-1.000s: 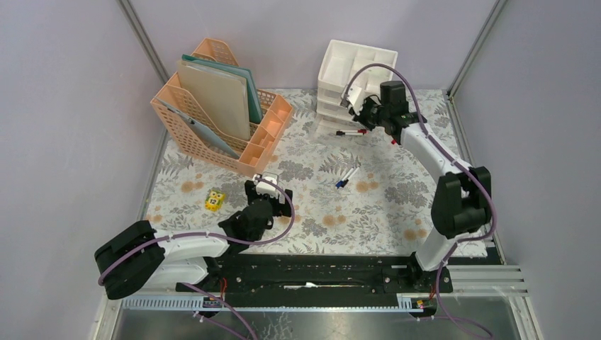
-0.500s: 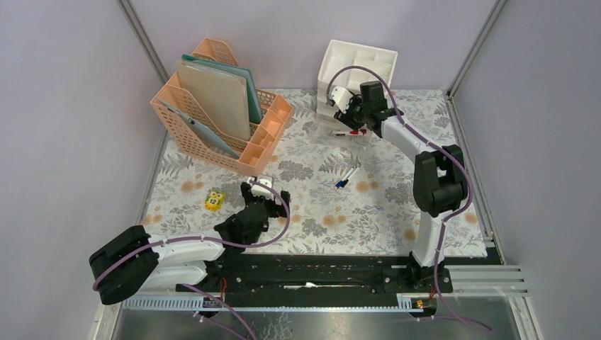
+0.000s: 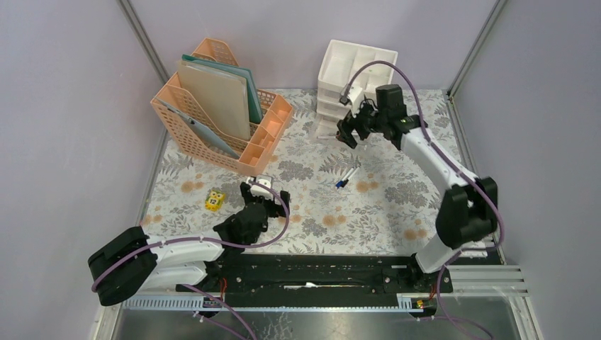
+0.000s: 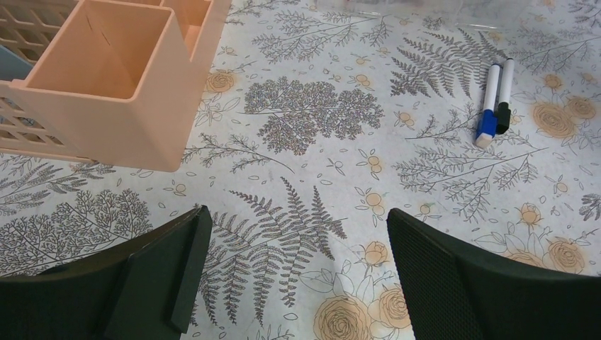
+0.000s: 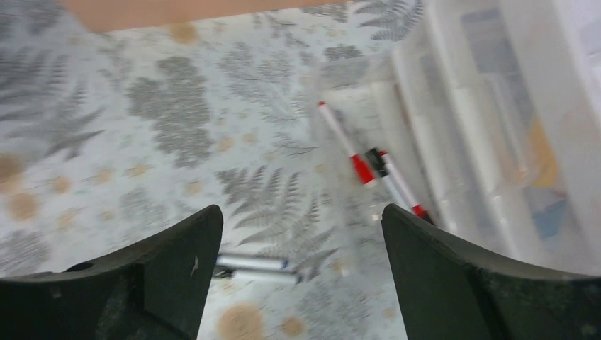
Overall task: Organize the desk
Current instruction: Place the stationery in the drawer, then pick up the stationery from the center of the board.
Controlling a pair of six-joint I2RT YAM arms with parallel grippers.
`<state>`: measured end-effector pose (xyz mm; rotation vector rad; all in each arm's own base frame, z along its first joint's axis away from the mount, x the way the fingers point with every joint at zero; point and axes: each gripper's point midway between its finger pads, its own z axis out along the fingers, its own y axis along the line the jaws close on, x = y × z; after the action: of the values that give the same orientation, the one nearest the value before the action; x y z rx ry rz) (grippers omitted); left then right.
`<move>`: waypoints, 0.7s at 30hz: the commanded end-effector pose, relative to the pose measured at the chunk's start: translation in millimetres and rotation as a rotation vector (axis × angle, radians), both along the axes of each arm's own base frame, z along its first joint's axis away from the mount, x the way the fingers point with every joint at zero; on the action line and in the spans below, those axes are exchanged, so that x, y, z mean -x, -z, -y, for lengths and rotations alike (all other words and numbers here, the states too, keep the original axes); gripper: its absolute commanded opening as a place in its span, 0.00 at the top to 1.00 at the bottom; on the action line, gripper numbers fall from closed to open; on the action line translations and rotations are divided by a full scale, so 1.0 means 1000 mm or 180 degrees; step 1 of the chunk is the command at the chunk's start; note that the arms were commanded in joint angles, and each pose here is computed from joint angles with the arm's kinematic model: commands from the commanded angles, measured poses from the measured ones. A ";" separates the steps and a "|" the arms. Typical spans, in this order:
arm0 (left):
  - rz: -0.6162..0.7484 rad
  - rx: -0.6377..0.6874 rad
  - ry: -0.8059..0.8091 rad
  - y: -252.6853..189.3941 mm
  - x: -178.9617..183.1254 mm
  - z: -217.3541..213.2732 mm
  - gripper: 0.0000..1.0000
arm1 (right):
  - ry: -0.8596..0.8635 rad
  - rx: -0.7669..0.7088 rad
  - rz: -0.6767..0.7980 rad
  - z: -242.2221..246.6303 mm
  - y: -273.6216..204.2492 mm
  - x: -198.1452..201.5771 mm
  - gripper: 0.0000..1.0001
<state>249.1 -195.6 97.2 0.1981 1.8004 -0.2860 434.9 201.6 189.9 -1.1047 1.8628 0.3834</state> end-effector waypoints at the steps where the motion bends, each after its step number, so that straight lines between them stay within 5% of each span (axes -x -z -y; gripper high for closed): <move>1: 0.0124 0.0186 -0.0116 -0.017 -0.006 -0.004 0.01 | -0.0284 -0.0594 -0.0529 -0.011 -0.025 0.081 0.07; 9: -0.0027 0.0480 0.0324 -0.045 0.000 0.031 0.01 | -0.0146 -0.0995 -0.0631 0.026 -0.039 0.140 0.00; 21: -0.0244 0.1292 0.1176 -0.096 0.008 0.113 0.01 | -0.0052 -0.1451 -0.0749 0.047 -0.036 0.153 0.00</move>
<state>239.1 -270.1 158.0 0.2169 1.7843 -0.7315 286.8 147.4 209.1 -0.7764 1.9213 0.8665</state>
